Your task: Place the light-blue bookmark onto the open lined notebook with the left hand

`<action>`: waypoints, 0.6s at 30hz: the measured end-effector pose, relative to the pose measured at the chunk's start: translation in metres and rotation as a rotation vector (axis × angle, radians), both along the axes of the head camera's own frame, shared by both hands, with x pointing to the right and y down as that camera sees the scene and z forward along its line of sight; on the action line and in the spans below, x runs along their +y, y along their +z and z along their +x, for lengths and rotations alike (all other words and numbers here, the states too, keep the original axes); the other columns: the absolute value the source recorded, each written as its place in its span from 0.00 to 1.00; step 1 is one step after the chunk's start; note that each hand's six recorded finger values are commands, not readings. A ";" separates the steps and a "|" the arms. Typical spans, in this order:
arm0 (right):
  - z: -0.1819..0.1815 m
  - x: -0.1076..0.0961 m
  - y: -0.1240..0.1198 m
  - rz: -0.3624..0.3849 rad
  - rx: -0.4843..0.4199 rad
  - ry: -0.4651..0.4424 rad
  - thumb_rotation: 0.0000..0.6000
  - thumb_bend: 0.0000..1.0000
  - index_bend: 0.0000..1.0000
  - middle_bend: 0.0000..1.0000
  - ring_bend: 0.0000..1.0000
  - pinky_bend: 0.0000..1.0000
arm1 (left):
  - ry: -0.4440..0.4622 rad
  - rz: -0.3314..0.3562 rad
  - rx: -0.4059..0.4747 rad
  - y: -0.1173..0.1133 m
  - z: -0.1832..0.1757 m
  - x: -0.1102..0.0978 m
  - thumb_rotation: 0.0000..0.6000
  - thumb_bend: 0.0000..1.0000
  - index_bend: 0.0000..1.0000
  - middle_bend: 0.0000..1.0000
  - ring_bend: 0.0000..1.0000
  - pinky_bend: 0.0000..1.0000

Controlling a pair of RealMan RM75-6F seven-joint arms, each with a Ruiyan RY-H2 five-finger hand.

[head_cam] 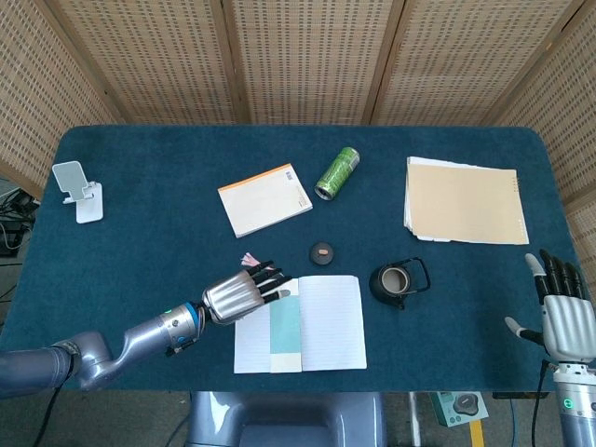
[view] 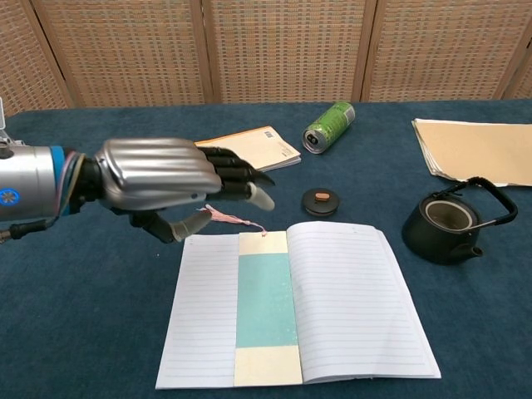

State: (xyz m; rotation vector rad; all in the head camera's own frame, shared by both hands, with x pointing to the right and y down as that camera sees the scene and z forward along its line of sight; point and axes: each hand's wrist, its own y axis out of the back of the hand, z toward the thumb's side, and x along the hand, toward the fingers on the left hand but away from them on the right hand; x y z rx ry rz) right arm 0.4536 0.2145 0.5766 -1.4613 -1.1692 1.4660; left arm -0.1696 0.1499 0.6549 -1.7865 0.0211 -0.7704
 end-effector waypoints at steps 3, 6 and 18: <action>-0.003 0.000 -0.001 0.003 -0.005 -0.008 1.00 0.09 0.00 0.00 0.00 0.00 | -0.117 0.103 0.014 -0.011 -0.019 -0.008 1.00 0.17 0.00 0.00 0.00 0.00; -0.007 0.001 -0.002 0.004 -0.015 -0.019 1.00 0.08 0.00 0.00 0.00 0.00 | -0.282 0.148 0.029 -0.023 -0.046 -0.009 1.00 0.11 0.00 0.00 0.00 0.00; -0.025 0.008 -0.008 0.002 -0.050 -0.078 1.00 0.09 0.00 0.00 0.00 0.00 | -0.775 0.217 -0.020 -0.061 -0.173 0.020 1.00 0.07 0.00 0.00 0.00 0.00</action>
